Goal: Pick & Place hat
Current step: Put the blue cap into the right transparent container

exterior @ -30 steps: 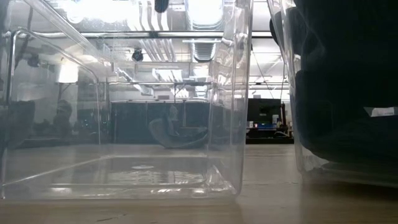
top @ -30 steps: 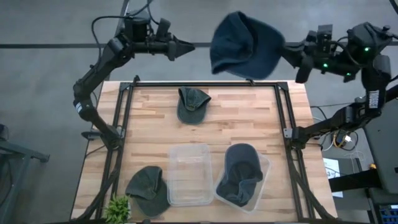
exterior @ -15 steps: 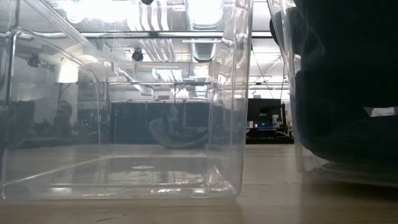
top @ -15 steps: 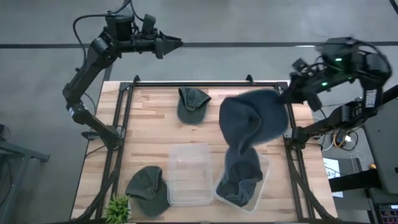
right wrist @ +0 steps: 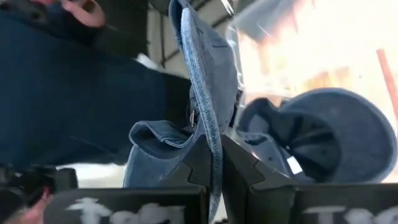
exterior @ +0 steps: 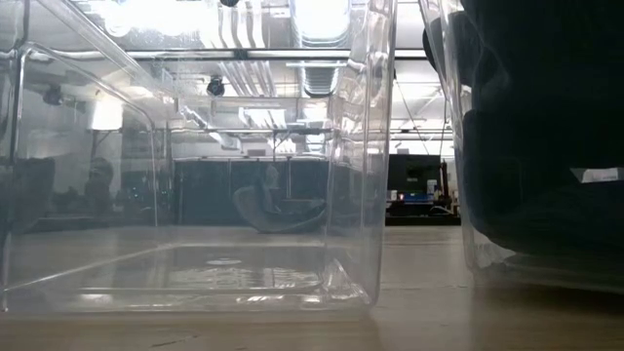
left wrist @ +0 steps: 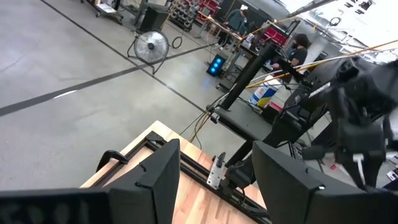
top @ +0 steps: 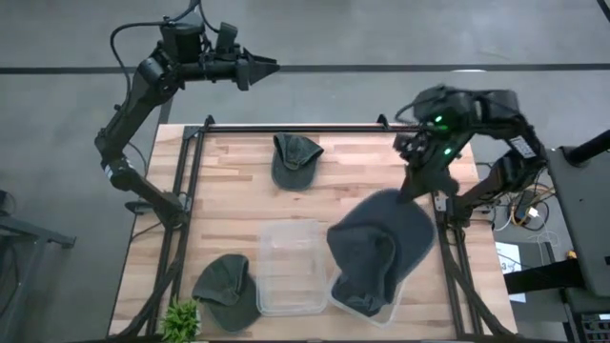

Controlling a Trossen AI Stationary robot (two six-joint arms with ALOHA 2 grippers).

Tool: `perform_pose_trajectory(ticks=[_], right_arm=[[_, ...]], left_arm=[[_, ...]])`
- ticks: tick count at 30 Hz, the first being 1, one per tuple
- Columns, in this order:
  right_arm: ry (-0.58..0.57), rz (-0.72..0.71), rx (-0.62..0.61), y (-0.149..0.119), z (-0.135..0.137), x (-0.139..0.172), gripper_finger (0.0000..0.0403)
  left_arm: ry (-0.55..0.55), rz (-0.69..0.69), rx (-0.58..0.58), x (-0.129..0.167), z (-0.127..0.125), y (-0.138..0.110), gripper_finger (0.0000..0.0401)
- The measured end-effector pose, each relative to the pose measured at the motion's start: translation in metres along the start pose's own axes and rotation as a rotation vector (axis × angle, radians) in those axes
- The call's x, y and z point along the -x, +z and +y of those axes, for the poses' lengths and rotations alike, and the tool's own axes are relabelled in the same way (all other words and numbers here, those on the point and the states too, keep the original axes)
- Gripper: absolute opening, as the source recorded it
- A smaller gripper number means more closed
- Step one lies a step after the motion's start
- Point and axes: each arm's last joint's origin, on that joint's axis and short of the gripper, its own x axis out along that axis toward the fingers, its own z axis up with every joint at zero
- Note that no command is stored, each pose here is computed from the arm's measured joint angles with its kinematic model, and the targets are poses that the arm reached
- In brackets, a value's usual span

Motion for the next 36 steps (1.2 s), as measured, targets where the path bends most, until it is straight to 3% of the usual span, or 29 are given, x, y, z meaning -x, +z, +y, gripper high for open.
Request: perform_pose_trajectory(ticks=[14, 22, 28, 36], right_arm=[[-0.253, 0.227, -0.062, -0.011, -0.036, -0.074, 0.0012], [-0.301, 0.363, -0.031, -0.021, -0.059, -0.102, 0.0012], [-0.335, 0.384, 0.014, -0.022, -0.076, -0.118, 0.0012], [-0.283, 0.332, 0.086, -0.016, -0.068, -0.116, 0.0012]], left_arm=[[-0.001, -0.001, 0.003, 0.0, 0.0, 0.0, 0.0192], [-0.001, 0.0, 0.001, -0.001, 0.0, 0.0, 0.0192], [0.0, 0.0, 0.001, -0.001, 0.001, 0.0, 0.0192], [0.011, -0.004, 0.003, -0.001, 0.001, 0.0, 0.0192]])
